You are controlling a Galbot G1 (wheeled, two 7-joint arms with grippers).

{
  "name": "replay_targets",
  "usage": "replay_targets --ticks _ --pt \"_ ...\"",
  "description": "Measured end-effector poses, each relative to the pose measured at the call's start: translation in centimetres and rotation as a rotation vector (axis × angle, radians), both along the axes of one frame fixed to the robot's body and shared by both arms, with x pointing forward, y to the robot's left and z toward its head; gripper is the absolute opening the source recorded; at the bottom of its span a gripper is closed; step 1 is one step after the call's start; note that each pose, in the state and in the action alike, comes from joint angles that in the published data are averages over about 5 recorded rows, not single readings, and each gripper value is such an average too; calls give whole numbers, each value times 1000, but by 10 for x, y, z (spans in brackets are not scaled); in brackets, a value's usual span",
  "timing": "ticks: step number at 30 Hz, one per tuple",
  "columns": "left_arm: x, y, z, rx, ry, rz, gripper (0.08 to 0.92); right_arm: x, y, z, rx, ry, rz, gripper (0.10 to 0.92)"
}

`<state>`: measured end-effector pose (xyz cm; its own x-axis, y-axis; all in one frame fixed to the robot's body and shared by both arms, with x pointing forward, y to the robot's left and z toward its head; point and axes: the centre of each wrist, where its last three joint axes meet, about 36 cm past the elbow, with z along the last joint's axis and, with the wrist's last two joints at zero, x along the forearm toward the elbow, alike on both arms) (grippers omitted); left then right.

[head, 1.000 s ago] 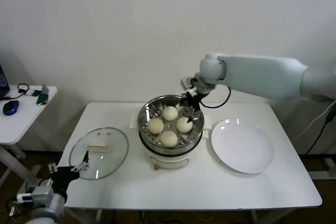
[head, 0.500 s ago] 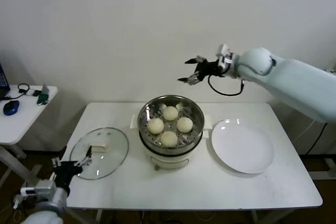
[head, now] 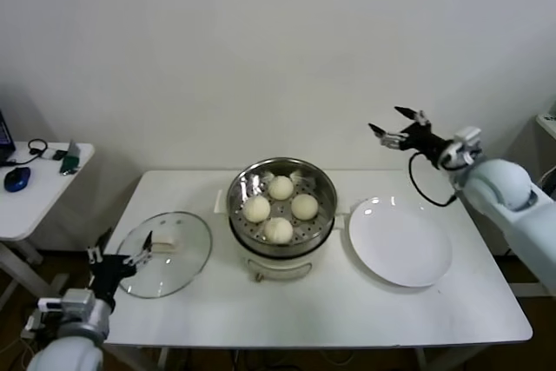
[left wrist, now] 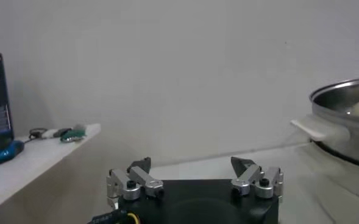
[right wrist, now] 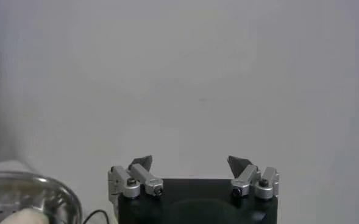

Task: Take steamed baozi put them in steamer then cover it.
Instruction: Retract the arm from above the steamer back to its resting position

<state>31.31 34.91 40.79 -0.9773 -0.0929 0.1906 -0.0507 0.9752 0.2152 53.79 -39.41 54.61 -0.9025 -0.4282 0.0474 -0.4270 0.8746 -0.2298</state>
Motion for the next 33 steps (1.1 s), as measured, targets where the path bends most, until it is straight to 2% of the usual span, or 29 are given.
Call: replay_targets --ticks 5,9,17,21,25,33 --pt "0 9 -6 78 -19 -3 823 -48 -19 -53 79 -39 -76 823" --pt "-2 16 -14 176 -38 -9 823 -98 -28 -112 113 -10 -133 823" --pt "-13 23 -27 549 -102 -19 823 -201 -21 -204 153 72 -232 823" --pt "-20 21 -38 757 -115 -23 823 -232 -7 -229 179 79 -276 823" --pt "-23 19 -55 942 -109 -34 823 -256 9 -246 205 84 -311 823" --pt "-20 15 -95 1200 -88 -99 823 -285 36 -261 244 86 -360 823"
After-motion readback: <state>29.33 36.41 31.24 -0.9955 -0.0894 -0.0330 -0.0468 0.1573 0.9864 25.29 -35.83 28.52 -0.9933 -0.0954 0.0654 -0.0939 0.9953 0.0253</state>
